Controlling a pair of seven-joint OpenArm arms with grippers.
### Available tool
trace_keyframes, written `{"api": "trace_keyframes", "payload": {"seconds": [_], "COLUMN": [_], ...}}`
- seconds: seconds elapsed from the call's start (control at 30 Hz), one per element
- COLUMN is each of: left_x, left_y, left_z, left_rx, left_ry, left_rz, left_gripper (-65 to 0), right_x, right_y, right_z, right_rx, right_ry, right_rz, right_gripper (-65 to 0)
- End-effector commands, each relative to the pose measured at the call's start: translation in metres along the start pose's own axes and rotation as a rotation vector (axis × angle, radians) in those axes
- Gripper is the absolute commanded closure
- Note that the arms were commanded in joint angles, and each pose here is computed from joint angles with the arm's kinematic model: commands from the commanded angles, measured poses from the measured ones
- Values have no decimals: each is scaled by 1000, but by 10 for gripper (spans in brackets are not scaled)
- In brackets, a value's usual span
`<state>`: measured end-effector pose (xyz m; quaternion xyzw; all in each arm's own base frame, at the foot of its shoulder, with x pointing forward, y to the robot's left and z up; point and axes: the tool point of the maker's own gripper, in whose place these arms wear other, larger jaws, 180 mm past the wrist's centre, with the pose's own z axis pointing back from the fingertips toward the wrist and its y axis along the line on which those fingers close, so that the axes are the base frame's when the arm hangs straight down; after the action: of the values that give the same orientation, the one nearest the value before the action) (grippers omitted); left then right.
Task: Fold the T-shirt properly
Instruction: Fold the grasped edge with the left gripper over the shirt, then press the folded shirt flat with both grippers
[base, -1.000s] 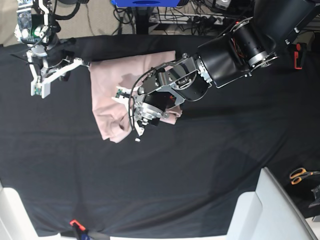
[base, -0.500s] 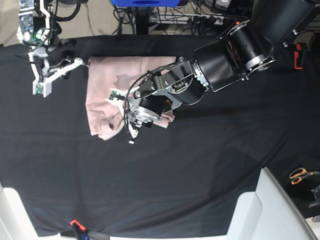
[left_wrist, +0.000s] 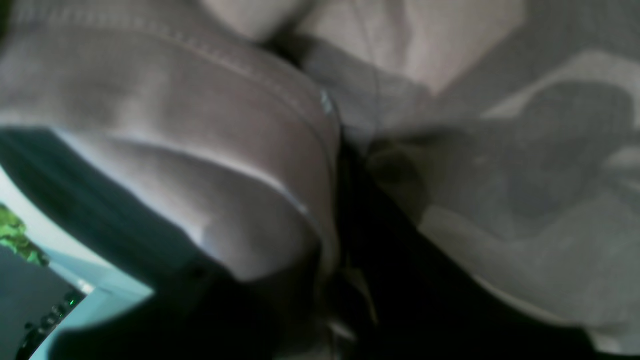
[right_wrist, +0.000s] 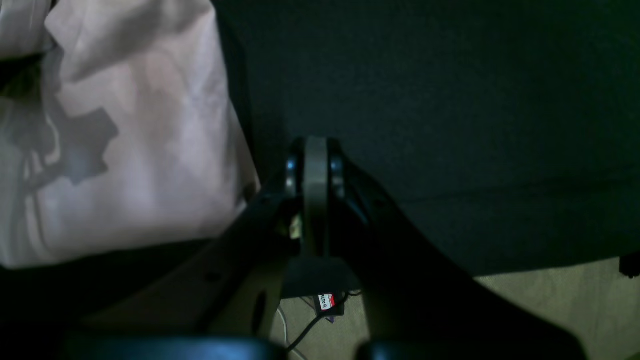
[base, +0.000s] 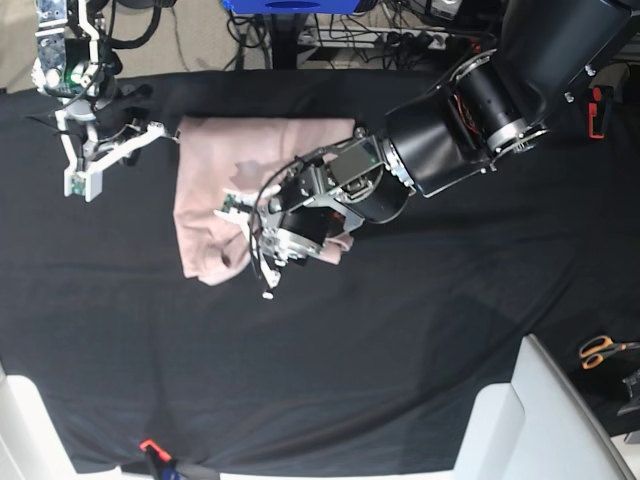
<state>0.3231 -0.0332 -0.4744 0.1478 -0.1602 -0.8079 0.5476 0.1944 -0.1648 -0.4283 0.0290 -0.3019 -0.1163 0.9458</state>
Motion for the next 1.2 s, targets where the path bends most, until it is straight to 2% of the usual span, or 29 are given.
{"api": "trace_keyframes", "payload": {"seconds": [0.0, 0.17, 0.23, 0.37, 0.43, 0.53, 0.6, 0.7, 0.77, 0.83, 0.9, 0.93, 1.0, 1.07, 1.1, 1.17], "left_x": [-5, -12, -13, -17, -21, -25, -22, -22, -17, -8, -2, 5, 12, 15, 16, 15], "left_y": [29, 48, 52, 67, 81, 104, 127, 162, 166, 149, 115, 94, 52, 20, 8, -13], "left_z": [7, 12, 13, 18, 23, 33, 49, 84, 105, 120, 122, 122, 117, 113, 112, 112], "left_rx": [63, 95, 102, 129, 155, 202, 256, 355, 402, 424, 401, 378, 313, 259, 238, 208], "left_ry": [15, 27, 30, 38, 45, 44, 9, -17, -31, -62, -90, -116, -141, -149, -151, -153], "left_rz": [-1, -4, -4, -6, -6, -1, 56, 197, 260, 285, 300, 307, 319, 328, 329, 341], "left_gripper": [-97, -385, -477, -615, -650, -650, -650, -650, -650, -650, -586, -515, -303, -46, 0, 0], "right_x": [8, 8, 8, 7, 7, 7, 6, 6, 4, -1, -8, -14, -23, -30, -33, -35], "right_y": [-2, -1, -1, 1, 2, 3, 3, 4, 6, 23, 38, 48, 66, 81, 87, 99], "right_z": [2, 2, 2, 2, 2, 2, 2, 2, 2, 3, 4, 5, 7, 9, 10, 12], "right_rx": [-3, -1, -1, 4, 6, 6, 6, 9, 16, 58, 99, 126, 174, 214, 230, 263], "right_ry": [-31, -30, -30, -28, -27, -27, -26, -25, -21, -8, 9, 22, 41, 53, 59, 60], "right_rz": [8, 9, 9, 10, 9, 8, 8, 8, 12, 43, 85, 109, 138, 171, 181, 206], "right_gripper": [-2, -2, -2, -2, -2, -2, -2, -2, -2, -2, -2, -2, -2, -2, -2, -2]}}
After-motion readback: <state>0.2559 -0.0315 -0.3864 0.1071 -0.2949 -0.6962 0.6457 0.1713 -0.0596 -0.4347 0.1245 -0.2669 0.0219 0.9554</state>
